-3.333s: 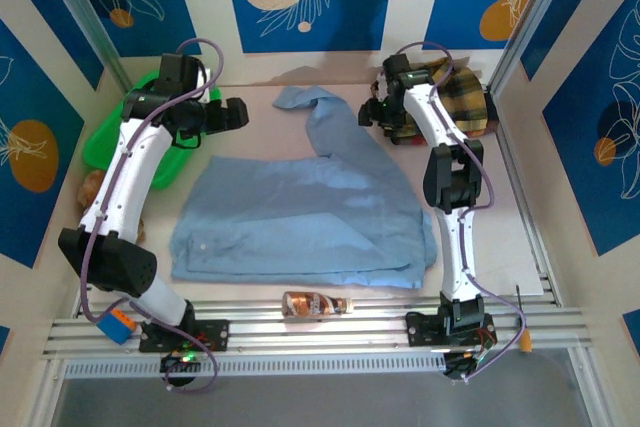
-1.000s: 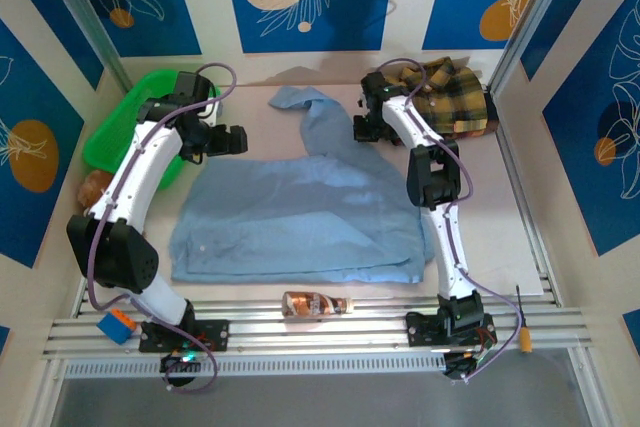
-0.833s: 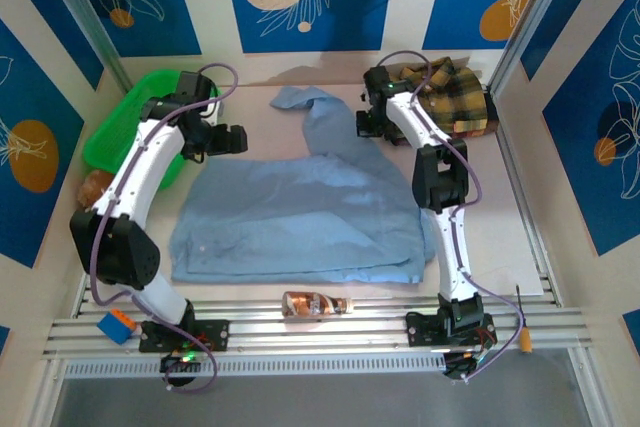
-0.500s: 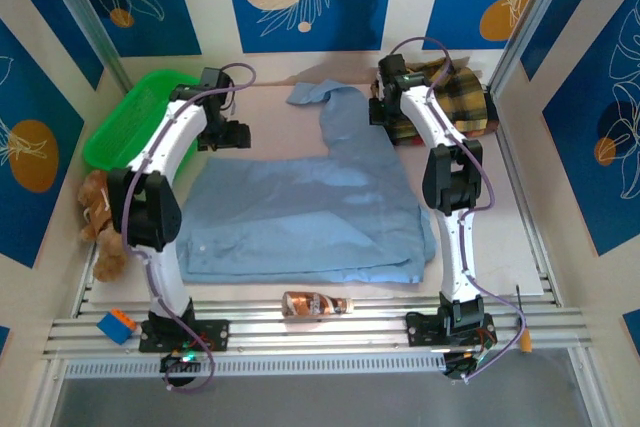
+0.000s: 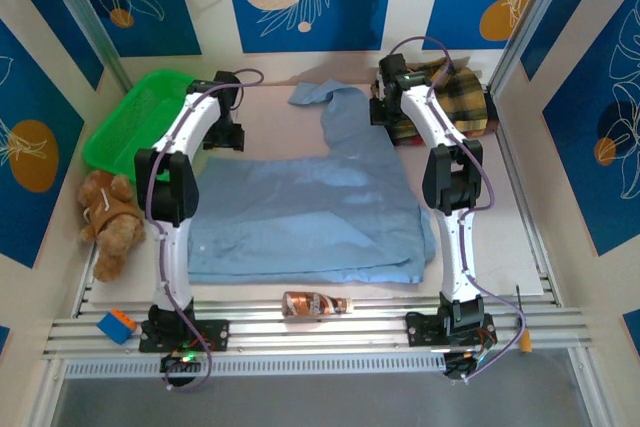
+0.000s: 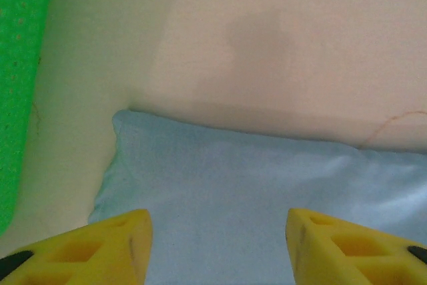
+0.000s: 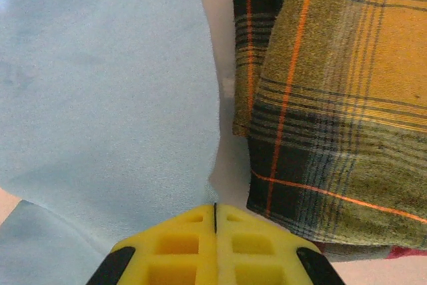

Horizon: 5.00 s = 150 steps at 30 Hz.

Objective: Fold and stack the long sleeve shirts

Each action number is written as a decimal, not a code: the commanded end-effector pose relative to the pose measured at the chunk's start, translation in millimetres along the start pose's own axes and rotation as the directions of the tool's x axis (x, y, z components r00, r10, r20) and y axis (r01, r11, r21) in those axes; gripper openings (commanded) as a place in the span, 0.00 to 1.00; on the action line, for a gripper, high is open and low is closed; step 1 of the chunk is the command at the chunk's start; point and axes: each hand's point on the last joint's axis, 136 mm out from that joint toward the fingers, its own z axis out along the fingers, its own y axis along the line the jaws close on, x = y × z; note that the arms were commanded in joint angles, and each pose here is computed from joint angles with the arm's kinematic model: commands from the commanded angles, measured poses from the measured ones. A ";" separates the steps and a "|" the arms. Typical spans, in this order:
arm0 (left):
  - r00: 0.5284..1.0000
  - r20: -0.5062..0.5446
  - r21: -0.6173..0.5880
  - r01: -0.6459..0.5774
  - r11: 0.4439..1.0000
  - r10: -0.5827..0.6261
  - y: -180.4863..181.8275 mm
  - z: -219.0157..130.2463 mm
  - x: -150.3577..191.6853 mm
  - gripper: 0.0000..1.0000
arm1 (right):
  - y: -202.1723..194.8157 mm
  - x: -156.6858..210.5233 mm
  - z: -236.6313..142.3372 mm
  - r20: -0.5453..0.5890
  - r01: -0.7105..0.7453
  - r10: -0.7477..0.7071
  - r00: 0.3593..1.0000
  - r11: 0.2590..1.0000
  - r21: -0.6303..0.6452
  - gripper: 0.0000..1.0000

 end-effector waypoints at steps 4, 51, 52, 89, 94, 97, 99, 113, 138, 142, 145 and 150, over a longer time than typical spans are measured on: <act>0.998 -0.061 -0.115 0.007 0.993 -0.014 23.4 10.9 3.2 0.53 | -16.8 -2.8 -12.3 0.008 -0.011 0.011 1.000 1.000 0.020 0.00; 0.976 -0.118 -0.101 0.174 0.980 -0.186 40.8 90.8 -6.7 0.39 | -4.4 3.8 -15.1 -0.006 0.018 -0.018 1.000 1.000 0.005 0.00; 0.974 -0.125 -0.103 0.179 0.978 -0.191 41.5 92.2 -5.0 0.38 | -4.0 4.0 -15.3 -0.007 0.019 -0.019 1.000 1.000 0.005 0.00; 0.931 -0.256 -0.078 0.248 0.966 -0.260 51.9 105.2 25.2 0.00 | -5.6 0.0 -32.2 0.015 0.014 -0.015 1.000 1.000 0.026 0.00; 0.947 -0.176 -0.051 0.264 0.963 -0.269 59.1 82.5 12.1 0.00 | -5.7 -4.7 -38.2 0.032 0.001 -0.002 0.999 1.000 0.023 0.00; 0.959 -0.095 0.008 0.267 0.964 -0.265 56.8 58.7 -5.3 0.00 | -4.5 -11.8 -48.9 0.064 -0.018 0.018 0.998 1.000 0.007 0.00; 0.963 -0.050 0.057 0.266 0.962 -0.263 52.7 44.1 -15.1 0.00 | -3.4 -17.6 -59.1 0.094 -0.030 0.031 0.995 1.000 -0.010 0.00; 0.972 0.152 0.200 0.150 0.968 -0.181 44.6 -19.7 -20.2 0.00 | 6.9 -15.0 -106.7 0.163 -0.031 0.047 0.985 0.994 -0.103 0.00; 0.969 0.204 0.178 0.105 0.978 -0.141 52.8 -58.9 90.6 0.00 | -15.9 82.9 -144.1 0.086 -0.105 0.108 0.990 0.994 -0.041 0.00; 0.974 0.159 0.166 0.134 0.977 -0.161 53.6 -47.5 113.5 0.00 | -18.8 108.0 -144.7 0.053 -0.145 0.147 0.988 0.989 -0.038 0.00; 0.976 0.131 0.149 0.153 0.977 -0.173 55.5 -40.0 126.2 0.00 | -20.7 126.2 -143.3 0.026 -0.167 0.168 0.985 0.985 -0.033 0.00; 0.978 0.064 0.106 0.189 0.976 -0.197 60.0 -24.9 149.4 0.00 | -25.3 159.4 -137.2 -0.037 -0.202 0.202 0.979 0.979 -0.010 0.00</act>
